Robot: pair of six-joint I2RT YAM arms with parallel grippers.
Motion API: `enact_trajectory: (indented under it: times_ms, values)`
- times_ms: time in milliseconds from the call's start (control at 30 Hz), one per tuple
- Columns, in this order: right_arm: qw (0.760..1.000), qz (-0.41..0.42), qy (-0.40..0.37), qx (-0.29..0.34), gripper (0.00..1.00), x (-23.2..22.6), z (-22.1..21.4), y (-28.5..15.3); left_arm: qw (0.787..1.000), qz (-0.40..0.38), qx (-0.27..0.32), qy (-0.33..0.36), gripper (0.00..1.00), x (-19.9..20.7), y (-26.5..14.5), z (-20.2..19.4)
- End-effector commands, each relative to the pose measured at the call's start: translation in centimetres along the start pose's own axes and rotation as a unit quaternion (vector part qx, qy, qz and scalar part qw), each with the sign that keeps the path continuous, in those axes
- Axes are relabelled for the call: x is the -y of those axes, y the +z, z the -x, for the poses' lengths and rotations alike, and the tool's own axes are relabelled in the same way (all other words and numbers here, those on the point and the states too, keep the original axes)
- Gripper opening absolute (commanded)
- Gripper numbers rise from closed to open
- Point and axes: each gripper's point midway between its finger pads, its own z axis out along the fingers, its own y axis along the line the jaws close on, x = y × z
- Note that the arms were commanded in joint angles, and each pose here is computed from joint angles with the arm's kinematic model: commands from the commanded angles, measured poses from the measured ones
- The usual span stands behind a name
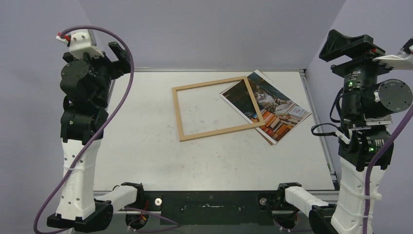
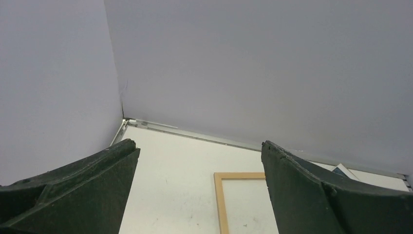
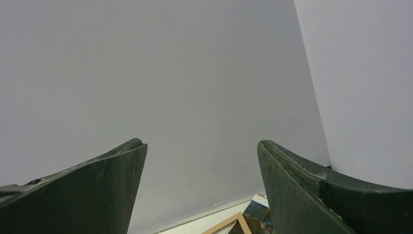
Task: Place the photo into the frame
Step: Turn over the photo frame at the center of the board.
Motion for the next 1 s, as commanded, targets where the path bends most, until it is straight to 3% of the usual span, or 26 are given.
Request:
enact_trajectory:
  times_ms: [0,200,367,467,800,867,967]
  values:
    - [0.999,-0.016,0.018,-0.025,0.87,0.7,-2.4,0.8,1.000,-0.015,0.000,0.001,0.97,0.4,0.8,-2.2]
    - [0.987,-0.060,0.022,-0.150,0.87,2.9,-11.2,1.8,0.993,-0.022,-0.111,0.030,0.97,-0.4,2.6,-14.7]
    - [0.951,-0.093,0.030,-0.294,0.87,4.9,-20.9,0.6,0.973,-0.072,-0.215,-0.036,0.97,1.4,1.7,-25.2]
    - [0.916,-0.131,0.053,-0.377,0.82,6.7,-27.2,-1.8,0.946,-0.175,-0.270,-0.052,0.97,5.7,0.3,-29.8]
    - [0.825,-0.209,0.133,-0.508,0.78,10.0,-40.6,-8.5,0.858,-0.285,-0.425,0.049,0.97,14.6,-1.5,-38.5]
    - [0.808,-0.223,0.133,-0.529,0.77,10.6,-42.3,-9.3,0.836,-0.311,-0.444,0.088,0.97,16.6,-2.2,-40.5]
    - [0.791,-0.235,0.132,-0.549,0.74,11.0,-43.9,-10.2,0.801,-0.354,-0.450,0.176,0.88,20.1,-3.4,-43.4]
